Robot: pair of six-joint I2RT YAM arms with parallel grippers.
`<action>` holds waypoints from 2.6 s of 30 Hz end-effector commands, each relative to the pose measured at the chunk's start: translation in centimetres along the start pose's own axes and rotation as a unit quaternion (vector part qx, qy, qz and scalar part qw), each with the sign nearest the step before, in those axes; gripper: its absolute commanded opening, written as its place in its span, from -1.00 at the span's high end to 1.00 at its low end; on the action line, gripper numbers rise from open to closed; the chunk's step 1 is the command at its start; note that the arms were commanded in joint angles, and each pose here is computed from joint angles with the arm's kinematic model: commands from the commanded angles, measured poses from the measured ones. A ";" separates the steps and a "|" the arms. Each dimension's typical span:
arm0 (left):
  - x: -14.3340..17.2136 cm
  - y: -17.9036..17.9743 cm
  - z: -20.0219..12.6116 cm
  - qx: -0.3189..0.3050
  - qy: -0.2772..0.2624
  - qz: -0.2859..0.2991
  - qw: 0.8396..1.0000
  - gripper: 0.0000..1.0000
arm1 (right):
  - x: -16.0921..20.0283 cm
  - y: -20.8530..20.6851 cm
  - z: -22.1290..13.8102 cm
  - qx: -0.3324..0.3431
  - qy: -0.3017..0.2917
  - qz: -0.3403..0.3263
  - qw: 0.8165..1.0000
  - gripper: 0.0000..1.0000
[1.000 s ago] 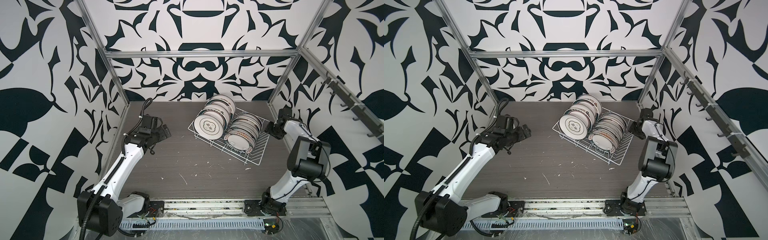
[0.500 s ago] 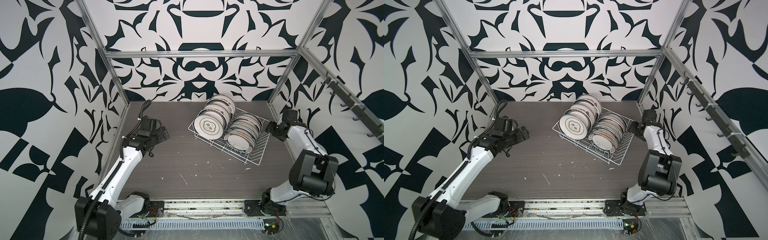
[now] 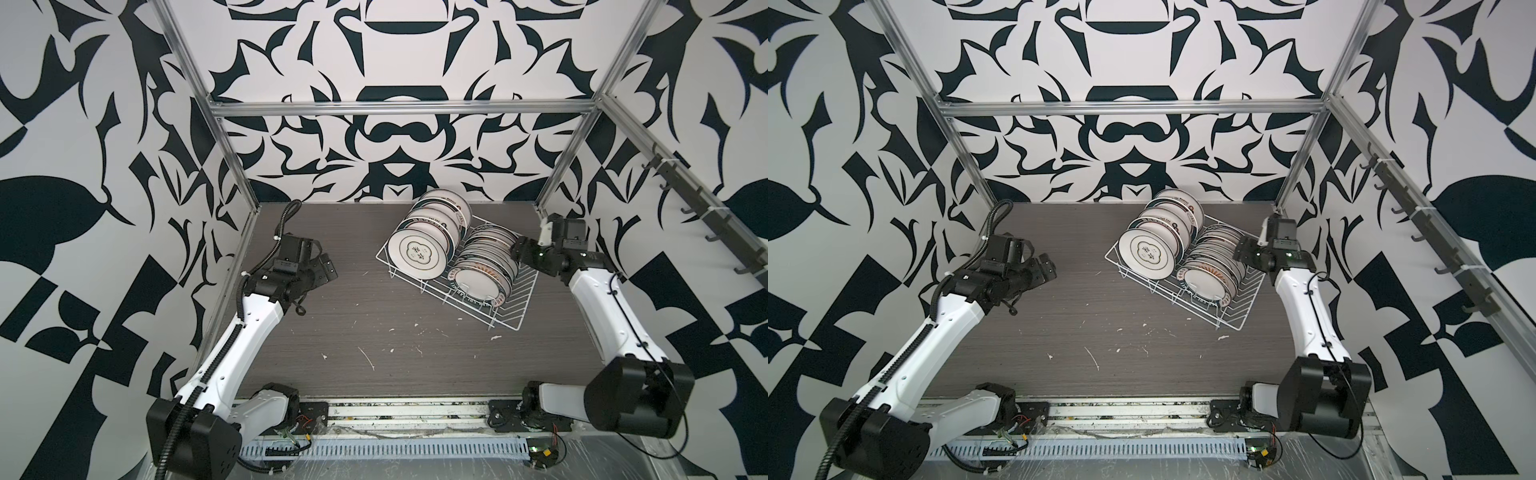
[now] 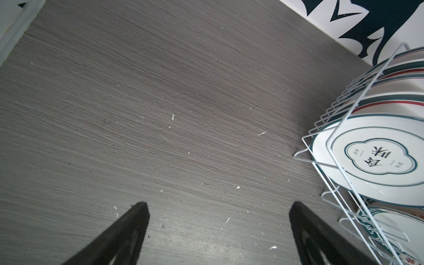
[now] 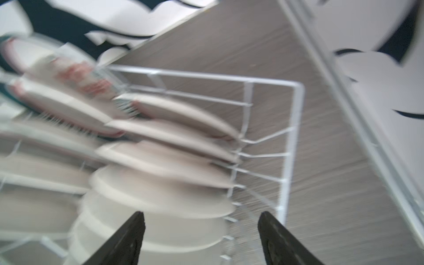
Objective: Unload the plates from the dish rack
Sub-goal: Pick up the plate from the dish rack.
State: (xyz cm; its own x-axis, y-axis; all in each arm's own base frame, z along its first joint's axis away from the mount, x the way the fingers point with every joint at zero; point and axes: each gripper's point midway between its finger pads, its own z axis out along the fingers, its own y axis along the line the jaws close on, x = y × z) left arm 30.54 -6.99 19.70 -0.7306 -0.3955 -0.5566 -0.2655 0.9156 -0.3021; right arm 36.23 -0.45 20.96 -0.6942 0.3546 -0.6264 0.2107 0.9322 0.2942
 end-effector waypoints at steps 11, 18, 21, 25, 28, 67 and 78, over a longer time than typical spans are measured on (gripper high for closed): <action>1.8 0.1 -0.5 0.005 0.041 -0.005 0.999 -0.99 | 3.5 8.4 -4.7 -0.092 0.009 -0.152 0.984 -0.65; 2.2 -0.1 -0.5 0.013 0.049 -0.012 0.999 -0.99 | 5.5 16.0 -4.4 -0.147 0.020 -0.294 0.944 -0.65; 2.1 -0.2 -0.8 0.016 0.048 -0.009 0.999 -0.99 | 5.4 18.0 -3.1 -0.146 0.025 -0.329 0.933 -0.65; 2.0 -0.1 -1.2 0.017 0.043 -0.010 0.999 -0.99 | 4.3 19.9 -1.0 -0.147 0.023 -0.346 0.926 -0.60; 2.1 0.0 -1.4 0.016 0.042 -0.011 0.999 -0.98 | 4.0 21.0 0.6 -0.150 0.029 -0.358 0.921 -0.56; 0.2 1.6 -2.8 -0.003 -0.042 -0.011 0.999 -0.98 | 4.5 23.8 8.9 -0.145 0.081 -0.436 0.884 0.99; 0.1 1.4 -2.6 0.000 -0.040 -0.001 0.999 -0.98 | 3.4 24.2 6.4 -0.159 0.050 -0.461 0.871 1.00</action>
State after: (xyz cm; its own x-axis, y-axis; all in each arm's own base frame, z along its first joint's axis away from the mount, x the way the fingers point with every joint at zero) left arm 28.68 -5.59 21.36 -0.6732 -0.4100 -0.6153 -0.2735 0.9112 -0.3080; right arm 44.01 23.55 16.68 -0.6029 -0.5671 -0.5612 -0.6433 0.7616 -0.0785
